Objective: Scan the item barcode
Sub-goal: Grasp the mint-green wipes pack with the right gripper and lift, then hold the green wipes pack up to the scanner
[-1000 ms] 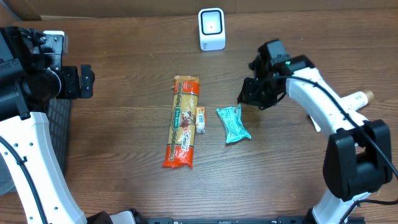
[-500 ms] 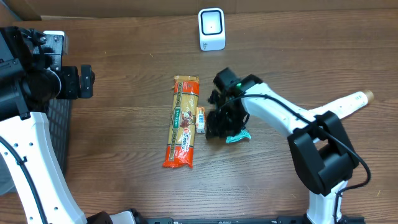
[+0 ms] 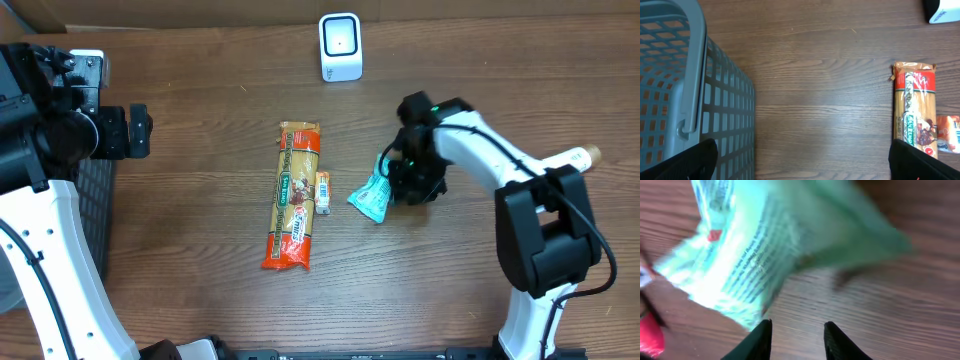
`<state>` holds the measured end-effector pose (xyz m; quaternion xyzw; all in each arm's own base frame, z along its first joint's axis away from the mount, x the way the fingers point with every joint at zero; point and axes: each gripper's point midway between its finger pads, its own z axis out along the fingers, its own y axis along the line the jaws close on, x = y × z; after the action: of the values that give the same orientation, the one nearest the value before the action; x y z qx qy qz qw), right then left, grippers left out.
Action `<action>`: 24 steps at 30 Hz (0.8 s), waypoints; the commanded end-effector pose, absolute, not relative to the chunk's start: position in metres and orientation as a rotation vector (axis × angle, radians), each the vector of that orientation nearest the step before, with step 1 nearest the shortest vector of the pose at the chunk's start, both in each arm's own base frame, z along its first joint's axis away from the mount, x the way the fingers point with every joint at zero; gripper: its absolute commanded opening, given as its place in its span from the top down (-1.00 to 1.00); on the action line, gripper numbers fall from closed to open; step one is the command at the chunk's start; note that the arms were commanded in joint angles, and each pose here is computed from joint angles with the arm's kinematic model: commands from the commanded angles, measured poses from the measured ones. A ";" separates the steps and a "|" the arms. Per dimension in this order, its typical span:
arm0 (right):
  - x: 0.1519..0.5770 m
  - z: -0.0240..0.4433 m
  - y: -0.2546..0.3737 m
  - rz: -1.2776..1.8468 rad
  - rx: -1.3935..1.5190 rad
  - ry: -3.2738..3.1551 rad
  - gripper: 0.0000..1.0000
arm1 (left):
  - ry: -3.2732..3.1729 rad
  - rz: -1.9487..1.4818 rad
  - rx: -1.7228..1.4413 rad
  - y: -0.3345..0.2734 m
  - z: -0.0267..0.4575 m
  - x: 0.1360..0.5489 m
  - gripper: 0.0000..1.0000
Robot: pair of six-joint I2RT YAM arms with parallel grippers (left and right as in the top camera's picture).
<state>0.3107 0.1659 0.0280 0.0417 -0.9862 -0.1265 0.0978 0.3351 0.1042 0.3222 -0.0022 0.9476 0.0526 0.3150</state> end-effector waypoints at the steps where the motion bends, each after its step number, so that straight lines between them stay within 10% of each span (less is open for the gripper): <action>1: 0.339 0.074 0.175 -0.580 0.275 -2.998 0.21 | 2.502 0.150 0.003 0.107 0.320 0.336 -1.00; 9: 0.409 0.090 0.165 -0.613 1.060 -3.176 -0.43 | 2.502 0.149 0.002 0.107 0.320 0.336 -1.00; 24: 0.410 0.034 0.175 -0.692 1.377 -2.987 -0.40 | 2.502 0.149 0.002 0.107 0.320 0.336 -0.99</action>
<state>0.4081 0.1698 0.0302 0.3813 -0.9011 -0.1820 -0.0981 0.3351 0.1042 0.3222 -0.0022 0.9476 0.0526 0.3150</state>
